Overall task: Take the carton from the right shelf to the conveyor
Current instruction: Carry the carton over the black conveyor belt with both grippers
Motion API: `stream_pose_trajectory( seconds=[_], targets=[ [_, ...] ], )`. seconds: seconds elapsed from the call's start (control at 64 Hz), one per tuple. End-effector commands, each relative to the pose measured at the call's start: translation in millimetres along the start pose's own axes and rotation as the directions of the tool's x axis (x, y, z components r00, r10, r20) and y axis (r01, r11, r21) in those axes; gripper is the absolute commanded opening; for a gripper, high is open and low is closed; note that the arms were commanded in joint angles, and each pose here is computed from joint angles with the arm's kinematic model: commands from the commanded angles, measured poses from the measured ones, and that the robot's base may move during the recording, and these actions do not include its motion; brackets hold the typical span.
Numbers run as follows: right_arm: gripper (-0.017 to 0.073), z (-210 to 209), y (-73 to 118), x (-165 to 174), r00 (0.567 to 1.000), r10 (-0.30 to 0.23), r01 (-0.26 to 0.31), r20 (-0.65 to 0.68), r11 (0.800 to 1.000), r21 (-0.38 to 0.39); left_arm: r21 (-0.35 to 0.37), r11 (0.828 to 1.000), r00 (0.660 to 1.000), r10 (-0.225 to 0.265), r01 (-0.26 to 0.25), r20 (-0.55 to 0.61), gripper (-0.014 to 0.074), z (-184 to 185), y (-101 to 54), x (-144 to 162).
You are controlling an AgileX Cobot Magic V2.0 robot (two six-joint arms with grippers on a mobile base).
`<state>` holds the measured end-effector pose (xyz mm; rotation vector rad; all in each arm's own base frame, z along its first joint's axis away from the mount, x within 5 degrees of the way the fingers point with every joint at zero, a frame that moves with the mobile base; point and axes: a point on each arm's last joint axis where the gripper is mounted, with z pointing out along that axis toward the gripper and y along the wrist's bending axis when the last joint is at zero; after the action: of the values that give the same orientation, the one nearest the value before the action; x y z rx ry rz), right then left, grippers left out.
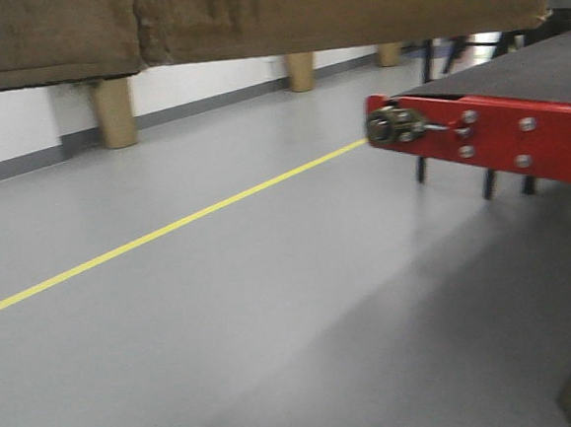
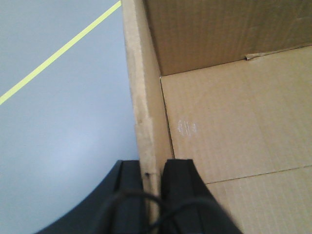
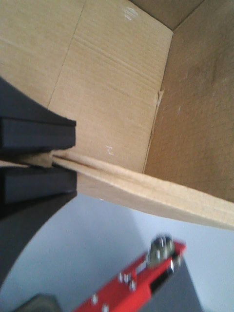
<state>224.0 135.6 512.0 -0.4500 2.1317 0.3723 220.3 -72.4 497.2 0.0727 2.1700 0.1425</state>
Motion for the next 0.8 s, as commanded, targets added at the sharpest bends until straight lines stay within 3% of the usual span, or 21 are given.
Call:
stream_pose_trajectory(
  seconds=[0.0, 0.781],
  targets=[
    [-0.0067, -7.3, 1.9, -4.4, 0.998, -0.017, 0.018, 0.057, 1.0, -0.014, -0.04, 0.999, 0.998, 0.024, -0.022, 0.054, -0.002, -3.8, 4.2, -4.6],
    [-0.0067, -7.3, 1.9, -4.6, 0.998, -0.017, 0.018, 0.059, 1.0, -0.014, -0.053, 0.998, 0.998, 0.03, -0.027, 0.059, -0.002, -3.8, 5.5, -5.1]
  ],
)
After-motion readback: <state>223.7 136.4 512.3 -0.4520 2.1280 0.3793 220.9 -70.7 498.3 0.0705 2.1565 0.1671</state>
